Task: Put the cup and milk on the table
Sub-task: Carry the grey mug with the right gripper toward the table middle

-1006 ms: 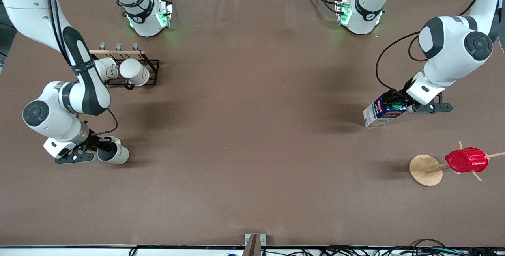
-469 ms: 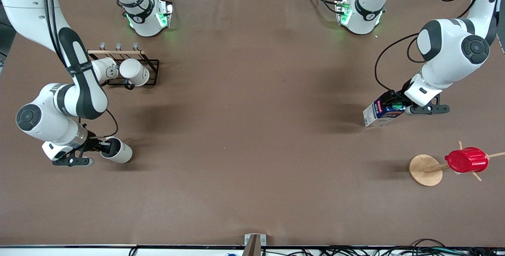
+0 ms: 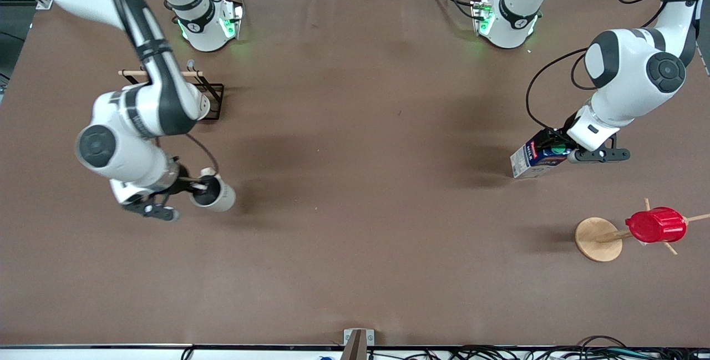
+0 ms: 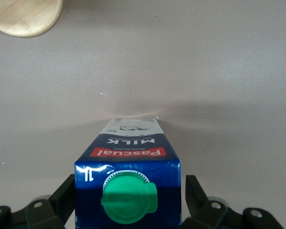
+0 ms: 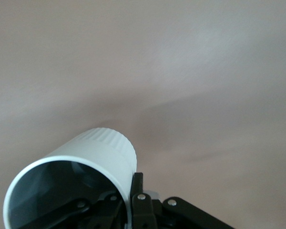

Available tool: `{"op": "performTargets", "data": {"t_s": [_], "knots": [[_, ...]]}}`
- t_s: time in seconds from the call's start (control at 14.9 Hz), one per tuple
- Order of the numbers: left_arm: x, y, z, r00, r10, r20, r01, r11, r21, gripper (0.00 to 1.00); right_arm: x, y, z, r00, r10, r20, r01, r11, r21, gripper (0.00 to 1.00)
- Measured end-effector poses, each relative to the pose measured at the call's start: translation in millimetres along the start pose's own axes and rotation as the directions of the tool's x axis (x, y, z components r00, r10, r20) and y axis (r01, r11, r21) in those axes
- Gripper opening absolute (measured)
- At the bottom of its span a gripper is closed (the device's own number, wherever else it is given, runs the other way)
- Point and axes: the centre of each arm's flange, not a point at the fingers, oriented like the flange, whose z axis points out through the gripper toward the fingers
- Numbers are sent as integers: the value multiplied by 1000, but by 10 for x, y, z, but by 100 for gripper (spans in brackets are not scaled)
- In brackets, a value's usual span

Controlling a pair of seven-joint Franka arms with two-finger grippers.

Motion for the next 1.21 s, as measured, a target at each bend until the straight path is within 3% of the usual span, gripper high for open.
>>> {"op": "performTargets", "data": {"t_s": [0.2, 0.34, 0.54, 0.87, 1.07, 1.21], "knots": [[9, 3, -12, 1000, 1, -6, -1, 1000, 0, 75, -457, -659, 71, 996, 91, -1, -91, 996, -6, 4], [11, 4, -14, 1000, 1, -7, -1, 1000, 0, 74, -729, -1040, 65, 989, 149, -12, -149, 989, 3, 4], [25, 6, -34, 1000, 1, -13, -1, 1000, 0, 62, -1050, -1558, 142, 977, 213, -18, -213, 977, 9, 4], [65, 226, -187, 998, 34, -45, -34, 999, -2, 62, -1282, -2110, 487, 960, 279, -18, -279, 960, 14, 4], [77, 461, -332, 997, 47, -54, -47, 999, -4, 62, -1415, -2348, 673, 957, 291, -4, -290, 955, 67, 4], [64, 773, -414, 997, 53, -55, -53, 999, -8, 62, -1560, -2475, 802, 953, 303, -5, -302, 951, 73, 4]]}}
